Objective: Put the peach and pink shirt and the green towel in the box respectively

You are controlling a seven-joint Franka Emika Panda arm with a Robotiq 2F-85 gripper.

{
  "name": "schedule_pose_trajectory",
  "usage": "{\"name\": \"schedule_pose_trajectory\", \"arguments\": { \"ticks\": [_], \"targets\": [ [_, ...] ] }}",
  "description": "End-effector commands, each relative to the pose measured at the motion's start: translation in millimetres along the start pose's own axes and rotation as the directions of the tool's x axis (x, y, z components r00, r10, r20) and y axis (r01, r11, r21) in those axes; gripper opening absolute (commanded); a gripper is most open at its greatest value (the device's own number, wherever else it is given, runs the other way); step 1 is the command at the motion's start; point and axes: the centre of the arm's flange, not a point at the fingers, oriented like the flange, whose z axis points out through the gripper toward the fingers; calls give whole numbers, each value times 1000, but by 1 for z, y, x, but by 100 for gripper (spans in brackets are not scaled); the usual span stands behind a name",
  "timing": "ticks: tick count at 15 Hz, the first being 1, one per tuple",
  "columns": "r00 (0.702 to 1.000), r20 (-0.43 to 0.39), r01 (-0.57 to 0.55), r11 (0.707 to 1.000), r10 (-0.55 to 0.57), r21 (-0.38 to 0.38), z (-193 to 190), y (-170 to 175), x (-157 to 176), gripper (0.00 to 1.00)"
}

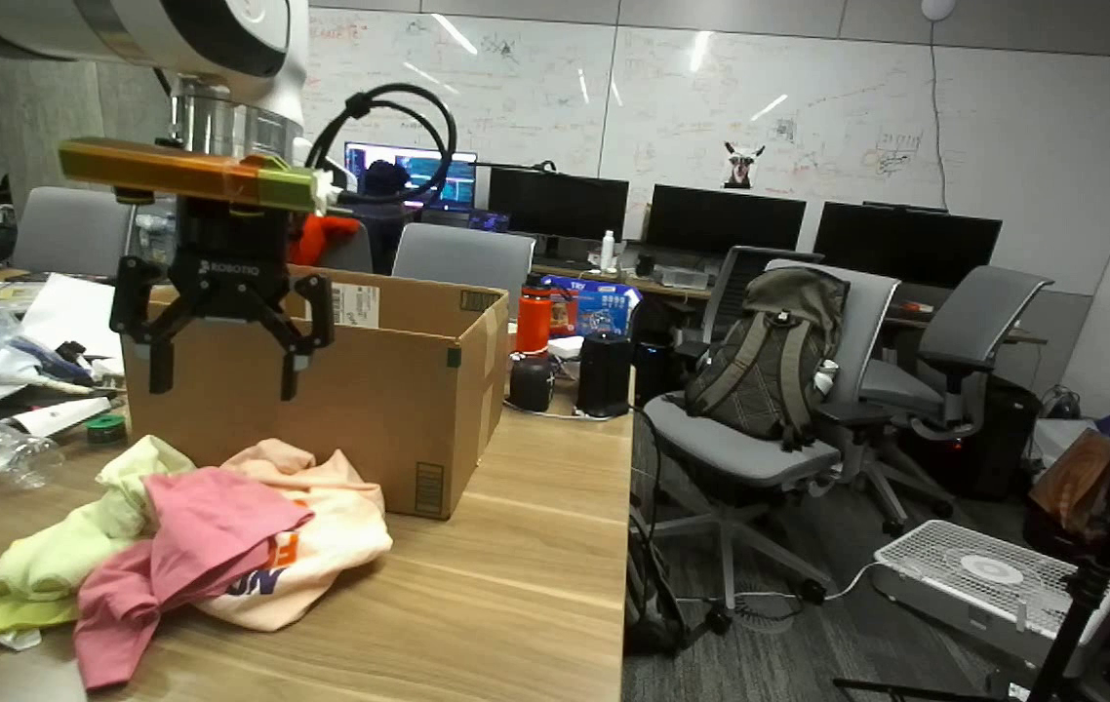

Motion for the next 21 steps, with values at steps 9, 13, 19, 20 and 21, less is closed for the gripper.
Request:
{"name": "schedule_pose_trajectory", "arguments": {
  "ticks": [9, 13, 19, 20, 21],
  "targets": [
    [987, 142, 72, 997, -73, 18, 67, -16, 49, 100],
    [989, 102, 107, 994, -109, 26, 66, -34, 72, 100],
    [996, 28, 86, 996, -87, 32, 75, -30, 104, 100],
    [997, 15, 82, 996, -82, 32, 78, -28, 107, 100],
    [997, 5, 74, 997, -74, 34, 82, -24, 111, 100]
  ]
}}
